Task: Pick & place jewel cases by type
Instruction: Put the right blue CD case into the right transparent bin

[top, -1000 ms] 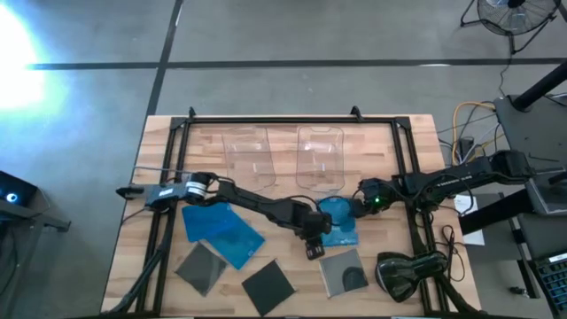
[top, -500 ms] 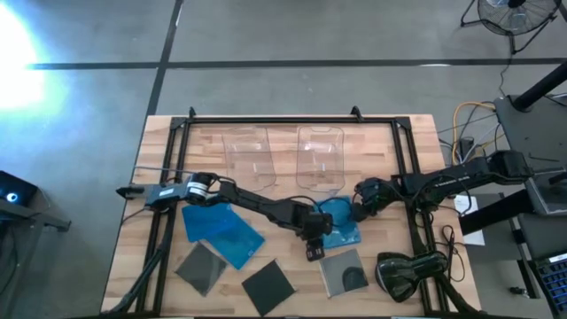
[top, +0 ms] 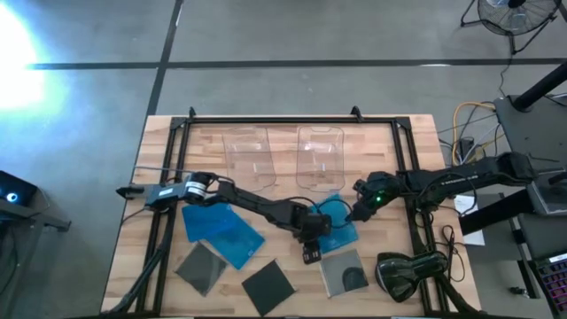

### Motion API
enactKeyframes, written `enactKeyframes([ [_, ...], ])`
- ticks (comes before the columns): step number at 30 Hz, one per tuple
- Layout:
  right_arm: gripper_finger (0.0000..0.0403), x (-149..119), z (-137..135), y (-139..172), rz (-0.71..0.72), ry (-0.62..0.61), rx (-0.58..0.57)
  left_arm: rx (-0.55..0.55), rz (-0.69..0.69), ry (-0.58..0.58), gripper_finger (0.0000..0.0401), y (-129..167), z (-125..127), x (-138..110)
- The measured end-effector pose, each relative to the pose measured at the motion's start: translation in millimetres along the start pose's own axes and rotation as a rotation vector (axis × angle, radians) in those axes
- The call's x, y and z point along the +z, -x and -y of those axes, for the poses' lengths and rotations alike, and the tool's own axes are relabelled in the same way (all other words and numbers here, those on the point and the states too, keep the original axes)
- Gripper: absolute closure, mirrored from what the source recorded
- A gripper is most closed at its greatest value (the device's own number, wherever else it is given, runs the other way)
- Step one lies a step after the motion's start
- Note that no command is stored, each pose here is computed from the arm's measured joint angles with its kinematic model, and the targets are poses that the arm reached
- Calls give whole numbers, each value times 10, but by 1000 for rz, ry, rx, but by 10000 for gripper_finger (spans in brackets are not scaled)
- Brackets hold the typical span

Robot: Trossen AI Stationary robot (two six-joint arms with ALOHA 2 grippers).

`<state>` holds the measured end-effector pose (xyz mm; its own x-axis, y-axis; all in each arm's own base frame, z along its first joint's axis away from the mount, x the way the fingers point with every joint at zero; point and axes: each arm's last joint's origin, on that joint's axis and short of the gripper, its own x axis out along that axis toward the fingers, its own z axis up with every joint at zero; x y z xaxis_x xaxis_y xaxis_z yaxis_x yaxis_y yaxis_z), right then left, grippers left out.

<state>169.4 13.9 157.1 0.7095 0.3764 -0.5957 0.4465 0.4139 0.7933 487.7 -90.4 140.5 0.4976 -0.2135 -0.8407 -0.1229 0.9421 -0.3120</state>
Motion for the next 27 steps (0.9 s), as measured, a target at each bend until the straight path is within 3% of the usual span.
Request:
enactKeyframes([
  [8, 170, 40, -169, 14, -38, 42, 115, 2, 25, 48, 254, -109, -55, -101],
  [19, 178, 49, -3, -228, -89, -54, -43, 1, 71, 93, 254, -159, -84, -126],
  [23, 221, 58, 26, -292, -97, -32, -55, 23, 105, 91, 254, -73, -54, -86],
  [27, 299, 51, 27, -295, -123, -21, -49, 46, 125, 87, 254, 82, -20, -49],
])
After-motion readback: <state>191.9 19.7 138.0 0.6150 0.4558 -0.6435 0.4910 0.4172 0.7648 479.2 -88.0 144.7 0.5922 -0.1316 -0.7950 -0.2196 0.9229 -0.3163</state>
